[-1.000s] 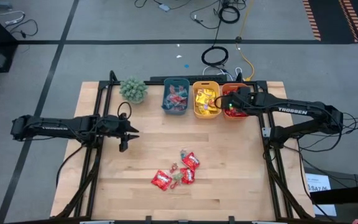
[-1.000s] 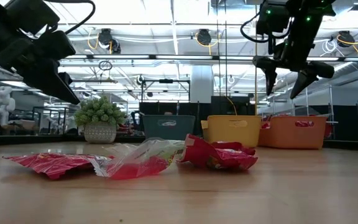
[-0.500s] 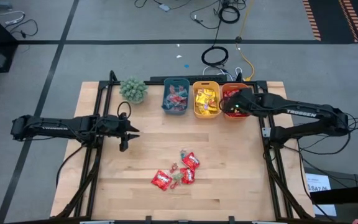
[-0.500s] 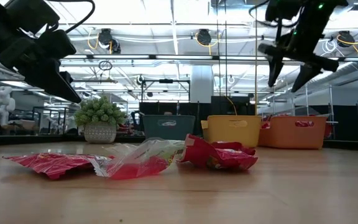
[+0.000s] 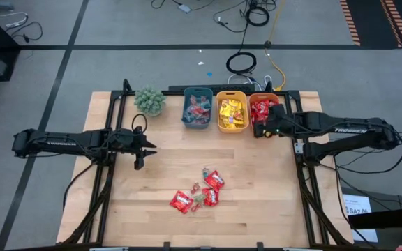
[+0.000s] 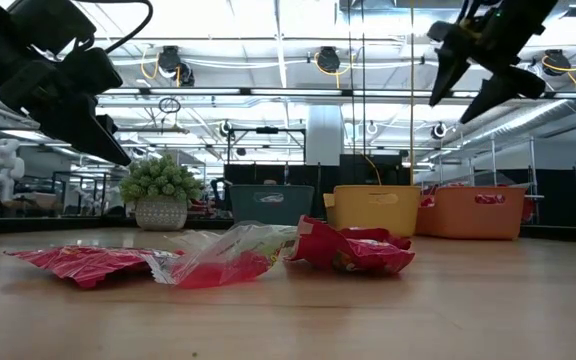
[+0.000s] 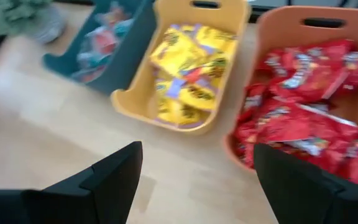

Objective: Sort candy
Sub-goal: Put the red candy into the orange bin

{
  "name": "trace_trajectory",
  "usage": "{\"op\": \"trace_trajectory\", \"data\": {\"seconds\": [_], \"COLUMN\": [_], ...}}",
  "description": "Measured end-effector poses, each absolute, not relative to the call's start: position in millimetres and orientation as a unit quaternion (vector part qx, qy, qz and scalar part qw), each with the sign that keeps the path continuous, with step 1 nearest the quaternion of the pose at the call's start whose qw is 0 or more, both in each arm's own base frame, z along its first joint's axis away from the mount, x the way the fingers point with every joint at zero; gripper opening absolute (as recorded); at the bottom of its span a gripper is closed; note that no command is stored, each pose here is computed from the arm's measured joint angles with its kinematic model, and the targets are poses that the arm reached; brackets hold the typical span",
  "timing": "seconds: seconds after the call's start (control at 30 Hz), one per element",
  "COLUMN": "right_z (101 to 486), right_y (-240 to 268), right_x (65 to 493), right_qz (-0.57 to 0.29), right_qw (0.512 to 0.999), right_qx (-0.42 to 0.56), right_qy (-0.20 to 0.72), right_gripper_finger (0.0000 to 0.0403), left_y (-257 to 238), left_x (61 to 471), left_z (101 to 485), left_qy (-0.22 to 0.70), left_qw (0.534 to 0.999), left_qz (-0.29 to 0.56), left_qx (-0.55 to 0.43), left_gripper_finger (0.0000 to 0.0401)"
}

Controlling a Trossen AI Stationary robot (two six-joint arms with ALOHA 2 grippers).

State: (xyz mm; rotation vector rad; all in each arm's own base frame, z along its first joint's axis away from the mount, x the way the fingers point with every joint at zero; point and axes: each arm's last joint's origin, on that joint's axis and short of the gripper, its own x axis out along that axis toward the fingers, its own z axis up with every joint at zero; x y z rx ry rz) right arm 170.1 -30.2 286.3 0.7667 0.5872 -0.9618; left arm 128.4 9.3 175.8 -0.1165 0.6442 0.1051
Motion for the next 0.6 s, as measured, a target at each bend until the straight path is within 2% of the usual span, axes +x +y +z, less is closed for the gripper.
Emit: {"op": "trace_trajectory", "data": {"seconds": [0.33,0.6], "right_z": [285,278], "right_y": [-1,22], "right_x": [191,227], "right_qz": [-0.363,-0.285], "right_qw": [0.827,0.876], "right_qx": [0.328,0.285], "right_qy": [0.277,0.263], "right_gripper_finger": [0.0298,0.0298], "left_y": [9,9], "left_x": [128,128], "left_z": [176,176], "left_qy": [0.316,0.316], "left_qw": [0.946,0.945], "left_qz": [0.052,0.052], "left_qx": [-0.057,-0.058], "left_gripper_finger": [0.0123,0.0123]}}
